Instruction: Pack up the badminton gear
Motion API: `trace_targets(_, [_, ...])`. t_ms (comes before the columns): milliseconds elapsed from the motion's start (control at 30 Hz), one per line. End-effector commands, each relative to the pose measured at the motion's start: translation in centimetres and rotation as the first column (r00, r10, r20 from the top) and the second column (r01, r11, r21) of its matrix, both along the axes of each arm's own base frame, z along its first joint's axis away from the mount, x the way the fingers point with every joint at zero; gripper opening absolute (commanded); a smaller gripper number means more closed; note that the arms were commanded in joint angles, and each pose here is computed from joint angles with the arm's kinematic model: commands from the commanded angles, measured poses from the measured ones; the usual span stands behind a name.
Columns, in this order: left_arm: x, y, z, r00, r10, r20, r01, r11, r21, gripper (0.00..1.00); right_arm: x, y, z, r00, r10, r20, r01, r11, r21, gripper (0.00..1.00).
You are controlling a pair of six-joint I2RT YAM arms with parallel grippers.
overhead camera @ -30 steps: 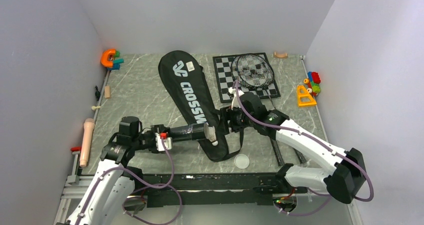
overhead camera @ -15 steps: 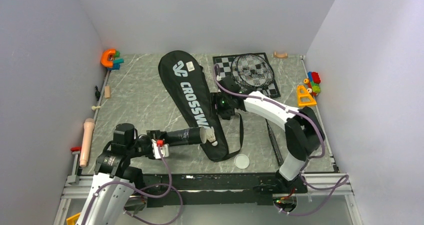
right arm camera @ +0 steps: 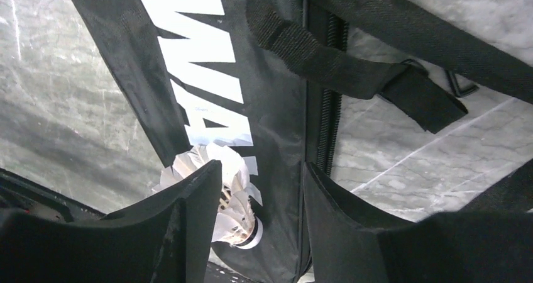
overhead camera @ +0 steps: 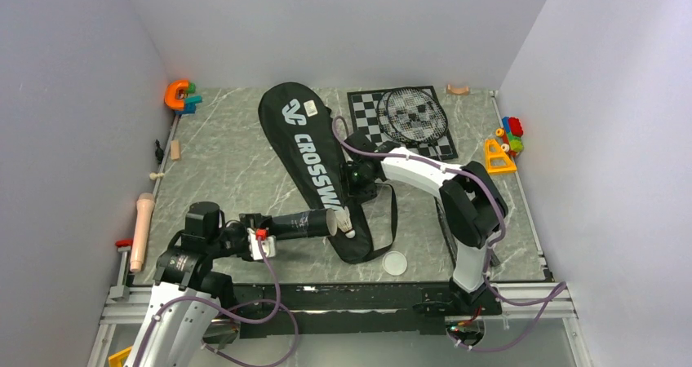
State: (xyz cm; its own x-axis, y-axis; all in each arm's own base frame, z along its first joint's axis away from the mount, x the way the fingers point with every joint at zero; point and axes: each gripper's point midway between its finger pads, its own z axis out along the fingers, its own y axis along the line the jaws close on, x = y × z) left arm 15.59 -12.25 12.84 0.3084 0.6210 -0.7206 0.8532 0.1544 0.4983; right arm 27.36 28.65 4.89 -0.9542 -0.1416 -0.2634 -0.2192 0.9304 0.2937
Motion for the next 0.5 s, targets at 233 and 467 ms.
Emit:
trace_targets(233, [0.5,-0.7,0.7,0.996,-0.054,0.066,0.055,0.998,-0.012,0.0,-1.3,1.4,-0.8,0.998,0.029,-0.05,-0.028,0.999,0.028,0.39])
trace_targets(467, [1.0,-0.8,0.7,0.997,-0.05,0.064,0.051,0.999,-0.016,0.0,-1.4,0.9,0.4,0.999,0.036,-0.032,-0.036,0.999,0.018,0.08])
